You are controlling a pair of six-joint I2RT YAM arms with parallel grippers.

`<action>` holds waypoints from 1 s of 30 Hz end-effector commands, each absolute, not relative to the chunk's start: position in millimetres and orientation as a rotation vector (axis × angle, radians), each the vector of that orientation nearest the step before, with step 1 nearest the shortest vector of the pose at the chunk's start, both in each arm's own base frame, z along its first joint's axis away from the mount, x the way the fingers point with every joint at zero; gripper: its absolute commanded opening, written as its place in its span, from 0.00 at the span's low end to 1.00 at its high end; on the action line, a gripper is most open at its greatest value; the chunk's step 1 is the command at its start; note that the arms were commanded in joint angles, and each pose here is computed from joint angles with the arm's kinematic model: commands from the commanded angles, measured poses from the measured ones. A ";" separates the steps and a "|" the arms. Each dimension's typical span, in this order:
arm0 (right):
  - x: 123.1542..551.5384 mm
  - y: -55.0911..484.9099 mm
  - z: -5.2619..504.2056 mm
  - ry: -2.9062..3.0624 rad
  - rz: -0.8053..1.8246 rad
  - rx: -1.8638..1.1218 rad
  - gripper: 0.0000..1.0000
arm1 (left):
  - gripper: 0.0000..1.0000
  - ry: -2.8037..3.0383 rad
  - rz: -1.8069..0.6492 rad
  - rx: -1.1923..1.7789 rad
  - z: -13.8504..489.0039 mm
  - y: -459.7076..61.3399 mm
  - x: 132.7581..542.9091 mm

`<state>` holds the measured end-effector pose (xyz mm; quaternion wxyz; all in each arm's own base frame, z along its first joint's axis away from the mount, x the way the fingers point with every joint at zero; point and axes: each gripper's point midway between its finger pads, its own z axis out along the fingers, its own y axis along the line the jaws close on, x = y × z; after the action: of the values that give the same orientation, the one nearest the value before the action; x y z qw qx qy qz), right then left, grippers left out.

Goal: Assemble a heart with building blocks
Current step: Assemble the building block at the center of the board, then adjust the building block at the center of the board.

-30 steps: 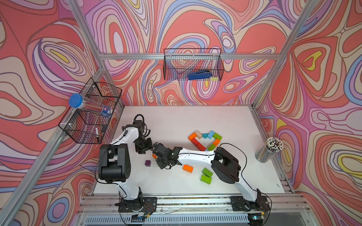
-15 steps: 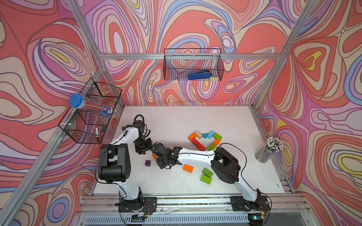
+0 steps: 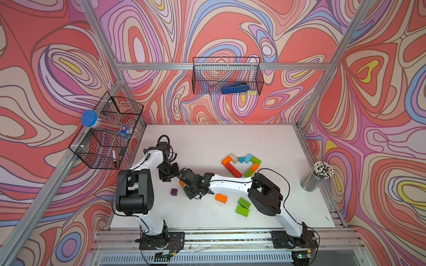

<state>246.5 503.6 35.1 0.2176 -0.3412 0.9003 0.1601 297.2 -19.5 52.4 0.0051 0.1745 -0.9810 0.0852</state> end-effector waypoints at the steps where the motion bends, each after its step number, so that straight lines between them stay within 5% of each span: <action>1: 240.4 513.3 30.3 2.463 0.491 -0.995 0.56 | 0.57 -3.023 0.260 0.557 48.4 -21.7 286.9; 12: 231.9 494.7 64.7 2.395 0.541 -0.992 0.61 | 0.58 -3.083 0.267 0.564 59.3 -20.7 287.1; 30: 191.9 354.5 75.4 2.507 0.300 -0.946 0.74 | 0.60 -3.292 0.349 0.302 98.4 -58.6 285.8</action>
<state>195.0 375.5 88.2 0.2360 -0.3551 0.8936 0.1400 289.2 -56.7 90.9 -0.0739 0.1031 -0.9869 0.0994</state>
